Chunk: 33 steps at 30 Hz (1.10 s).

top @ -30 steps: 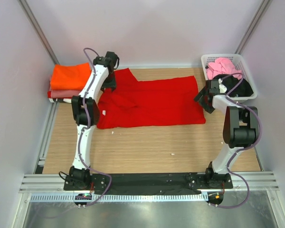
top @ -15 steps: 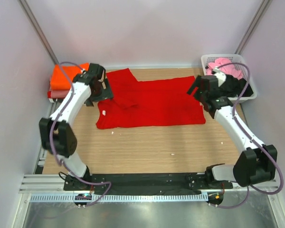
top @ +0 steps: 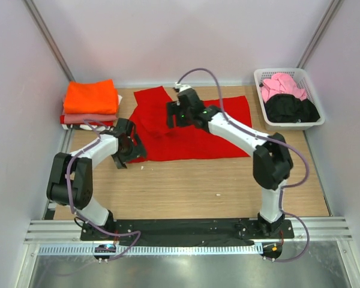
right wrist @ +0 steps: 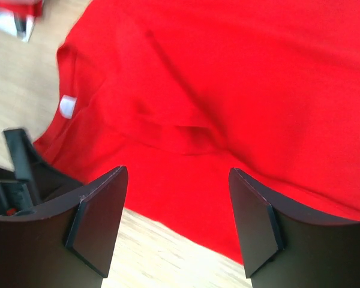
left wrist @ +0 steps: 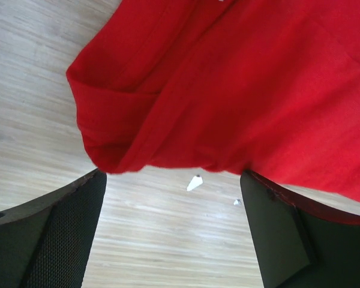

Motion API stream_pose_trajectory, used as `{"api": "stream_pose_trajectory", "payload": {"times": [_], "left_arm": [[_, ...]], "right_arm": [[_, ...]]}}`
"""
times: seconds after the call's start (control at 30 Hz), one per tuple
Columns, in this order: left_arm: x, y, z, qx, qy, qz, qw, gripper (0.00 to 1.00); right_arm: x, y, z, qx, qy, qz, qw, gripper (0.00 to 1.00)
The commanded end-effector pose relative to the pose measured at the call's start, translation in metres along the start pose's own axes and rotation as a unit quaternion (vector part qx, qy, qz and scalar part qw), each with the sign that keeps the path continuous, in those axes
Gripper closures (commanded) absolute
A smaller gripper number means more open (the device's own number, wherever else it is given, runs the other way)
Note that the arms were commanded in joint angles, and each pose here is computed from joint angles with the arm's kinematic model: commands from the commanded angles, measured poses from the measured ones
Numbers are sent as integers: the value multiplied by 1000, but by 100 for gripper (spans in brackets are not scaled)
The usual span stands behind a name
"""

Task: Fold and stack the t-shirts
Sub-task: Fold the tshirt

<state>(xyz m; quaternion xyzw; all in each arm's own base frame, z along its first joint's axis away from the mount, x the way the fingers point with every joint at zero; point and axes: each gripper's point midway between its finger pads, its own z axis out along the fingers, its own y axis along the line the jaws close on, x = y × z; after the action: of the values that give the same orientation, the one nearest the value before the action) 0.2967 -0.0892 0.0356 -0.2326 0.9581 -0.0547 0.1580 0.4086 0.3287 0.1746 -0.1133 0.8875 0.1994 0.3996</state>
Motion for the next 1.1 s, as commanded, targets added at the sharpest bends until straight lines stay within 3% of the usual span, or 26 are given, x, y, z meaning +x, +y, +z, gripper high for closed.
{"api": "stream_pose_trajectory", "payload": {"times": [0.0,0.1,0.17,0.2,0.27,0.3,0.33,0.67,1.07], "left_arm": [[-20,-12,12,18,-44,-17,999,6],[-26,-9,22,3,-53,-22,998,11],[-29,-10,32,-3,-52,-24,998,21],[-30,-9,35,-7,-54,-24,998,37],[-28,-7,43,-12,-46,-27,998,59],[-24,-7,45,-10,-39,-26,999,86],[-21,-6,45,-9,-33,-24,999,97],[7,19,5,0,-41,-26,999,98],[18,33,13,-25,-25,-5,999,98]], "right_arm": [[-9,46,7,-47,7,-57,997,26],[7,62,29,-50,31,-71,996,26],[19,69,41,-49,45,-78,995,26],[22,71,44,-48,48,-79,995,26],[27,71,51,-41,53,-87,994,26],[28,70,53,-34,54,-96,993,26],[28,66,55,-22,53,-100,993,26],[47,84,88,13,60,-151,987,27],[80,111,119,19,70,-188,979,30]]}}
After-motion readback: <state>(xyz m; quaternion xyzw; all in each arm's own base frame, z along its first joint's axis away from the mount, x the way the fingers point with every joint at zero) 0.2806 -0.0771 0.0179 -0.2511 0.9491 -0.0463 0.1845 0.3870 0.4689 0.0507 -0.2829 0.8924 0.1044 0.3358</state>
